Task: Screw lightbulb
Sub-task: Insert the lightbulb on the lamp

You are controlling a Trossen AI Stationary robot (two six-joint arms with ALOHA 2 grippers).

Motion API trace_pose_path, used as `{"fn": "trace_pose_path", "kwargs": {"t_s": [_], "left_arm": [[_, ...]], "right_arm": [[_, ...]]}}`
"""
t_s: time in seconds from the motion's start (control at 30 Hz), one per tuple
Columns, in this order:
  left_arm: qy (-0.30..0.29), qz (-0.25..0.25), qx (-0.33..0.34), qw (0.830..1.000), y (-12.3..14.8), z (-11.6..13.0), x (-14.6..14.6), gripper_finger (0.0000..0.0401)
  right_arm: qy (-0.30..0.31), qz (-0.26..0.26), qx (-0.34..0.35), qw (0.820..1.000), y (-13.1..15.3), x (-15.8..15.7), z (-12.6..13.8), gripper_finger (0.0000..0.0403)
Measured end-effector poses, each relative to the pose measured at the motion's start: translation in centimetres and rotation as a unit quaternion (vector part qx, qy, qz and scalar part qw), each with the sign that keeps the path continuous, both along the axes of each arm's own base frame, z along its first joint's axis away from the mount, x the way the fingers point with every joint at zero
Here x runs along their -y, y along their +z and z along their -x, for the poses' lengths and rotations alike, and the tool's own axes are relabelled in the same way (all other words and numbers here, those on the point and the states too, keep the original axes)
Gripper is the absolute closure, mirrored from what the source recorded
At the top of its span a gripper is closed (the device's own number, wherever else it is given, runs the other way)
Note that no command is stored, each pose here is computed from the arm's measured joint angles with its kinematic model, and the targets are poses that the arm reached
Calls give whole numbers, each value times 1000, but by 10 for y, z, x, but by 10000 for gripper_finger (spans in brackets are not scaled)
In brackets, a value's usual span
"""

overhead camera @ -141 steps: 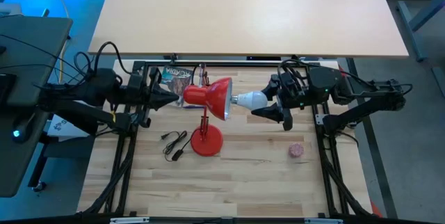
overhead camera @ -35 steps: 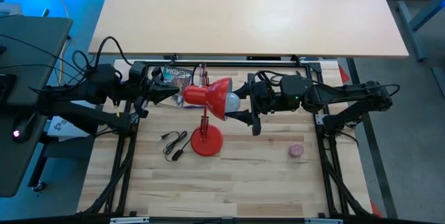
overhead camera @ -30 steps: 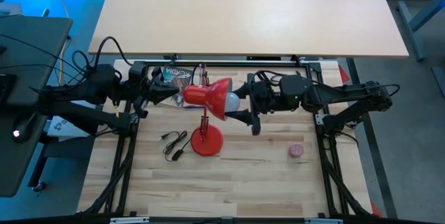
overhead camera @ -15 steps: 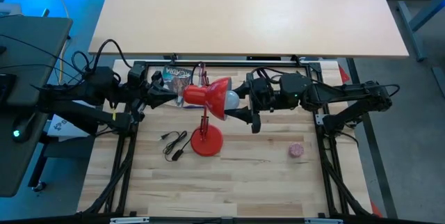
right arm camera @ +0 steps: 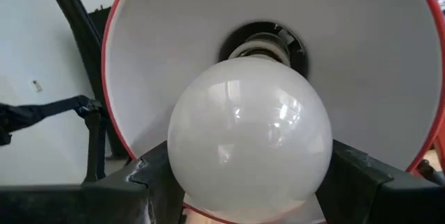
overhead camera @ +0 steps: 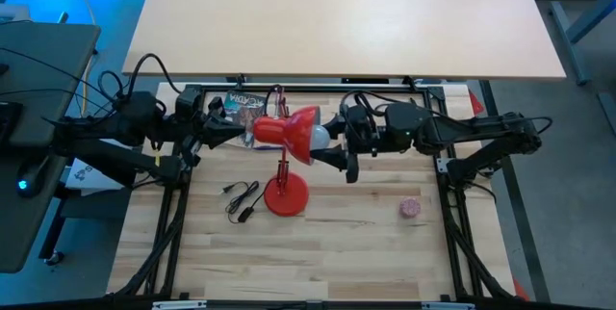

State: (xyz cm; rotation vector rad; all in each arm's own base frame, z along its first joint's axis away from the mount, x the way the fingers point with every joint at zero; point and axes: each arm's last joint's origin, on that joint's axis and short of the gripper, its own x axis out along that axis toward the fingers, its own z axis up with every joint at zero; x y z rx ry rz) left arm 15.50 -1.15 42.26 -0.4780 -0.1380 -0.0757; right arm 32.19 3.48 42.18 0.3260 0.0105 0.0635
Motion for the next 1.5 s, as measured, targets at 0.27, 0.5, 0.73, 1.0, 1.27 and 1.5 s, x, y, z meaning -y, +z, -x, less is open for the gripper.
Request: {"fn": "trace_pose_path", "kwargs": {"t_s": [0.27, 0.5, 0.73, 1.0, 1.27, 1.5], "left_arm": [[0, 0, 0, 1000, 0, 0, 0, 401], [-18, 26, 2, 1000, 1, 0, 1, 401], [-2, -4, -18, 1000, -3, 0, -1, 401], [25, -13, -58, 998, -11, -1, -7, 401], [14, -15, -4, 1000, -1, 1, -6, 401], [-2, -6, -23, 1000, -6, -7, -5, 401]], "right_arm": [[-3, -8, 3, 1000, -1, -2, -3, 155], [-5, -5, 4, 1000, -1, -2, -3, 155], [-5, -3, 3, 1000, -2, -2, -3, 155], [-5, 8, 2, 1000, -2, -2, -3, 155], [-5, 11, -3, 1000, -3, -2, -3, 155], [-5, 10, -4, 1000, -3, -2, -3, 155]]}}
